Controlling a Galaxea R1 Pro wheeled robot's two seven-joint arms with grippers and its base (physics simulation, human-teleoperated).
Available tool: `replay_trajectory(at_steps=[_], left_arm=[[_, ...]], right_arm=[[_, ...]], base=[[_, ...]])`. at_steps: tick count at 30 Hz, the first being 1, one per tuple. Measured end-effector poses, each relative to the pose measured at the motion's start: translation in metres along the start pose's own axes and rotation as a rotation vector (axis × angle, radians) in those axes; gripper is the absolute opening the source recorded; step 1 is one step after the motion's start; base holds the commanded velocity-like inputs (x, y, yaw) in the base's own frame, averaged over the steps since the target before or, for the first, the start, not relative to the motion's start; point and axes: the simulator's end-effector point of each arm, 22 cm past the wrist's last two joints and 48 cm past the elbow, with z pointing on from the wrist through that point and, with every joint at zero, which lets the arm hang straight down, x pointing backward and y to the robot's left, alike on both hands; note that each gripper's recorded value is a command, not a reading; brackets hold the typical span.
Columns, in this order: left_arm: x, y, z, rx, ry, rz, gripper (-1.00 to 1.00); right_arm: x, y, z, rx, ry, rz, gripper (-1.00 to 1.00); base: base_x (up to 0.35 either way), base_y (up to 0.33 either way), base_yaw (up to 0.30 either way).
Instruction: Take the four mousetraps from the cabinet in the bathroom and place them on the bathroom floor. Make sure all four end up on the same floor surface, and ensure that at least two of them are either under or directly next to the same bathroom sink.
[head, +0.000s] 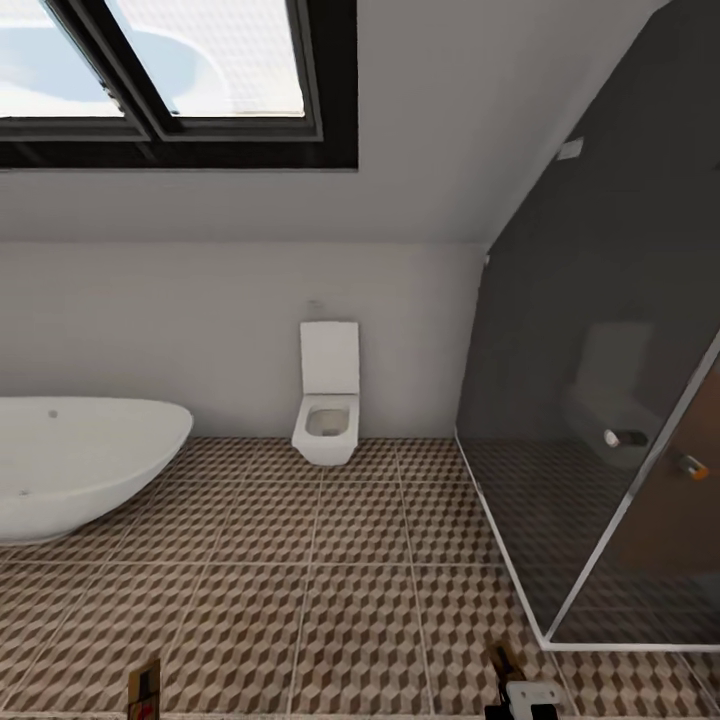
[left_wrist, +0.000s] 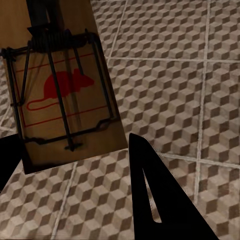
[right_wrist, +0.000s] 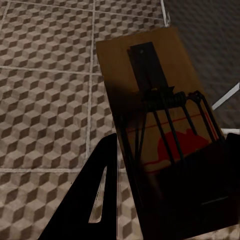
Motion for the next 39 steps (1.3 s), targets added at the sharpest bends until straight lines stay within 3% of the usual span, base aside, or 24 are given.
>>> replay_trajectory(at_steps=[16, 17, 19, 20, 22, 24, 26, 29, 31, 32, 33, 37, 39], left_arm=[[0.005, 0.0, 0.0, -0.006, 0.022, 0.0, -1.0], [0.011, 0.0, 0.0, -0.007, 0.05, 0.004, -1.0], [0.045, 0.001, -0.005, -0.009, 0.205, 0.035, -1.0], [0.054, 0.001, -0.007, -0.008, 0.247, 0.046, -1.0], [0.086, 0.001, -0.017, -0.004, 0.402, 0.078, -1.0], [0.101, 0.0, -0.024, 0.003, 0.491, 0.095, -1.0], [0.103, 0.003, -0.023, 0.002, 0.529, 0.105, -1.0], [0.083, 0.0, -0.009, 0.003, 0.529, 0.104, -1.0], [0.07, -0.001, 0.0, 0.0, 0.537, 0.102, -1.0], [0.057, 0.002, 0.008, -0.005, 0.542, 0.104, -1.0], [0.053, 0.004, 0.011, -0.009, 0.541, 0.101, -1.0], [0.037, 0.012, 0.021, -0.018, 0.504, 0.096, -1.0], [0.027, 0.016, 0.027, -0.02, 0.462, 0.088, -1.0]], right_arm=[[0.002, -0.003, 0.0, 0.008, 0.008, -0.002, -1.0], [0.003, -0.004, 0.0, 0.012, 0.009, -0.002, -1.0], [0.003, -0.01, 0.0, 0.035, 0.012, -0.001, -1.0], [0.003, -0.012, 0.0, 0.044, 0.013, -0.001, -1.0], [0.006, -0.025, 0.0, 0.097, 0.028, -0.003, -1.0], [0.017, -0.04, -0.003, 0.167, 0.079, -0.016, -1.0], [0.033, -0.052, -0.007, 0.22, 0.153, -0.037, -1.0], [0.039, -0.055, -0.009, 0.232, 0.183, -0.044, -1.0], [0.041, -0.051, -0.009, 0.217, 0.19, -0.043, -1.0], [0.052, -0.035, -0.009, 0.135, 0.205, -0.037, -1.0], [0.057, -0.027, -0.009, 0.097, 0.209, -0.034, -1.0], [0.083, 0.03, -0.023, -0.231, 0.219, 0.004, -1.0], [0.086, 0.027, -0.026, -0.272, 0.22, 0.036, -1.0]], base=[[0.003, 0.0, 0.035], [0.0, 0.0, 0.0], [0.0, 0.0, 0.0], [0.0, 0.0, 0.0], [0.0, 0.0, 0.0], [0.0, 0.0, 0.0], [0.0, 0.0, 0.0], [0.0, 0.0, 0.0], [0.0, 0.0, 0.0], [0.0, 0.0, 0.0], [0.0, 0.0, 0.0], [0.0, 0.0, 0.0], [0.0, 0.0, 0.0]])
